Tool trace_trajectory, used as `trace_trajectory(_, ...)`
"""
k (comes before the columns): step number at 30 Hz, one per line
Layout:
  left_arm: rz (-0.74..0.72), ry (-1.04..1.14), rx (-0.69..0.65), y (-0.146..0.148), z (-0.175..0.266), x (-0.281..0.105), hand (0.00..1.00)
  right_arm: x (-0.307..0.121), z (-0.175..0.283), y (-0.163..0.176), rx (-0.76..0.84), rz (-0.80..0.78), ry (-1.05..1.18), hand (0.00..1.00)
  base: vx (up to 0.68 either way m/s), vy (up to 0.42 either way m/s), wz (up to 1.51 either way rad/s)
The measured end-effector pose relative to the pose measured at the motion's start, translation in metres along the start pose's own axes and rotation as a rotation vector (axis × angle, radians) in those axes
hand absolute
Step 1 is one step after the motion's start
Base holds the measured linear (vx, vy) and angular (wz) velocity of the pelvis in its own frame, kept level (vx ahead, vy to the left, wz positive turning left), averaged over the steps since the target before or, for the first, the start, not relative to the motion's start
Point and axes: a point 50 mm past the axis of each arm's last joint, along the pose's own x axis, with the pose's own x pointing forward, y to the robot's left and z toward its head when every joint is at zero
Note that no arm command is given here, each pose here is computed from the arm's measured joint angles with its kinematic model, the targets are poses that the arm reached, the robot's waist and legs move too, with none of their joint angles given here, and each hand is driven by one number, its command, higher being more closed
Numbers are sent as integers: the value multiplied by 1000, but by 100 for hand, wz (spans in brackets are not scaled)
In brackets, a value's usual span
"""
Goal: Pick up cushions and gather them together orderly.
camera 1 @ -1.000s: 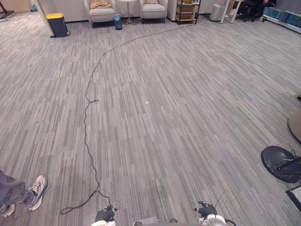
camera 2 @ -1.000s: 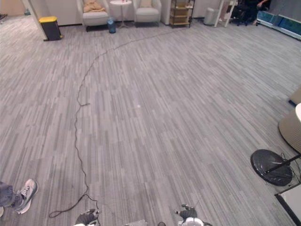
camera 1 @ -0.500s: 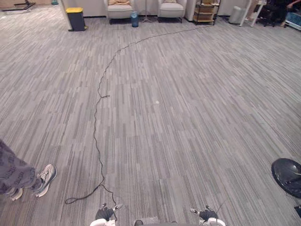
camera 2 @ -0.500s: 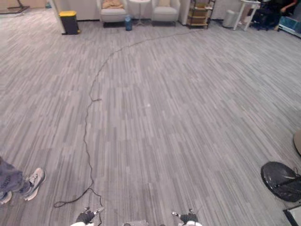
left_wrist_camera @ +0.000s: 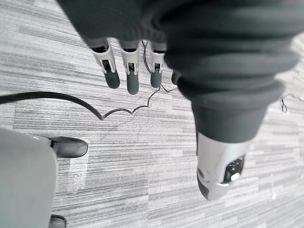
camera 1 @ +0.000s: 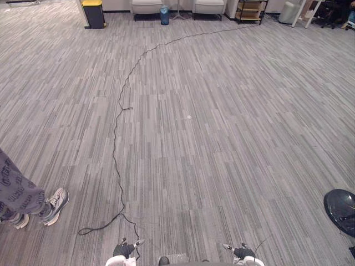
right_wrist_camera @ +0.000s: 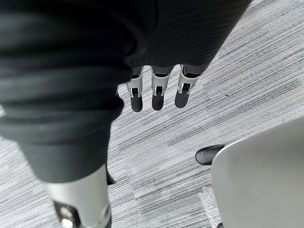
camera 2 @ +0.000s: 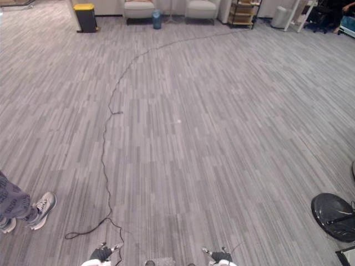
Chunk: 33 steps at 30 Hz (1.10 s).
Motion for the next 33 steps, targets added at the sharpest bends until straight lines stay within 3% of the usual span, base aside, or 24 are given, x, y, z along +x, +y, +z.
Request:
trace_trajectory(15,-31,-11,50,-7,8,2,0,0,4,-1,6,-5,-19,0,-6,-19,0)
trace_trajectory(24,7,-90,-143,-10,27,2,0,-2,18,2,68,-7,-96,0,67,-69,2)
trace_trajectory(33,-3,-137,-178,-15,34,0,0,-2,33,13,75,21,-139,0,281,191,-9)
